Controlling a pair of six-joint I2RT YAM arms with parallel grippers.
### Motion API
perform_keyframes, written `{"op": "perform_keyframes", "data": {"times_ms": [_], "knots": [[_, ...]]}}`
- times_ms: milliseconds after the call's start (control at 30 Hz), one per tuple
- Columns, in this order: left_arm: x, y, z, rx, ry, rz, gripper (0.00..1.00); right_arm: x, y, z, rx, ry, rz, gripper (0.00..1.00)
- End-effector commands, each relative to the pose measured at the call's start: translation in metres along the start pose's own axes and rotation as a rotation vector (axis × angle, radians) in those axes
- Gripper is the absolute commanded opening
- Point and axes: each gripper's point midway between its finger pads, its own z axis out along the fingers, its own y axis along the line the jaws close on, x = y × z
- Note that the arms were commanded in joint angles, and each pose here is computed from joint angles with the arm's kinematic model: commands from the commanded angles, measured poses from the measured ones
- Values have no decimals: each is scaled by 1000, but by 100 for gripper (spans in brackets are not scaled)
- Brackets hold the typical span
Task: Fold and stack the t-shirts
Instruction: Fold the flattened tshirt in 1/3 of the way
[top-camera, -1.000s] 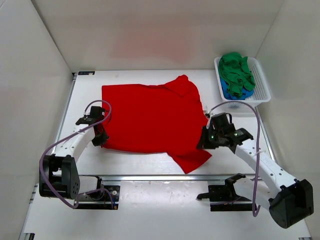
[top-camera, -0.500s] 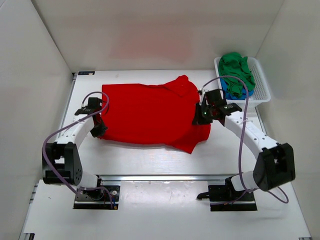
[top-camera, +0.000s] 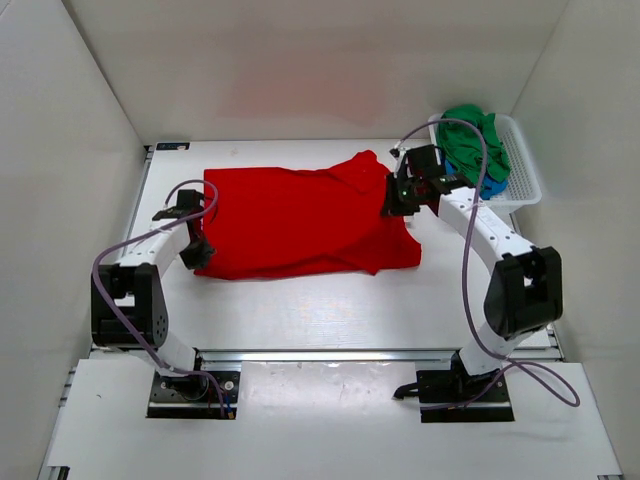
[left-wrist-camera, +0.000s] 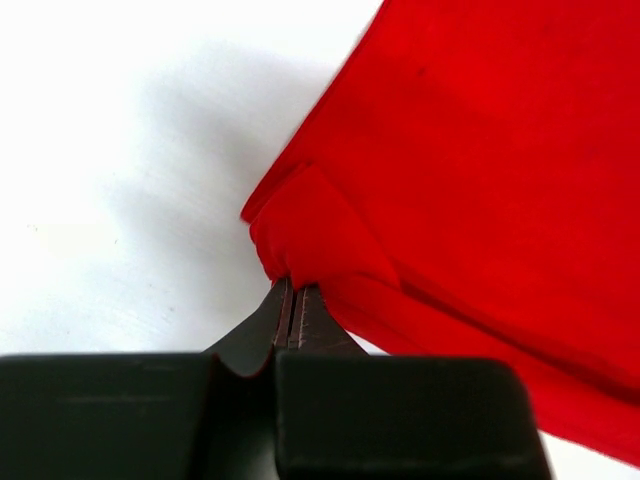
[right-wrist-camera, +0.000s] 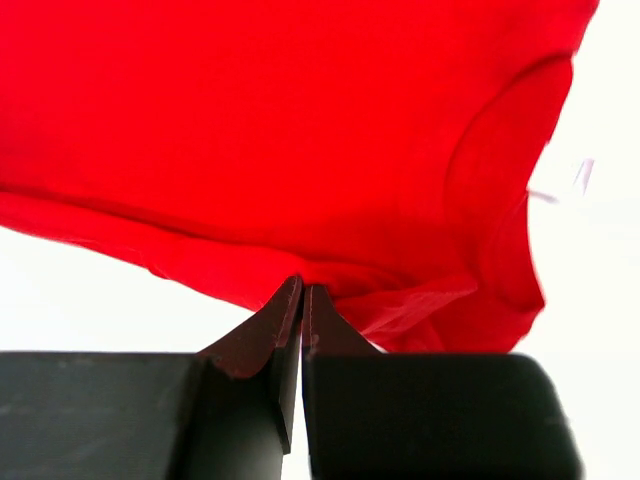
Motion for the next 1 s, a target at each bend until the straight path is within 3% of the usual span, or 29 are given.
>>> {"op": "perform_keyframes", "data": {"times_ms": [0, 833, 967], "knots": [[-25, -9, -6, 27, -56, -22, 0, -28, 1, 4, -4, -52, -39, 0], [-59, -22, 10, 26, -27, -43, 6, -73, -29, 50, 36, -21, -46, 0], [-71, -25, 14, 13, -29, -47, 21, -77, -29, 58, 20, -23, -52, 0]]}}
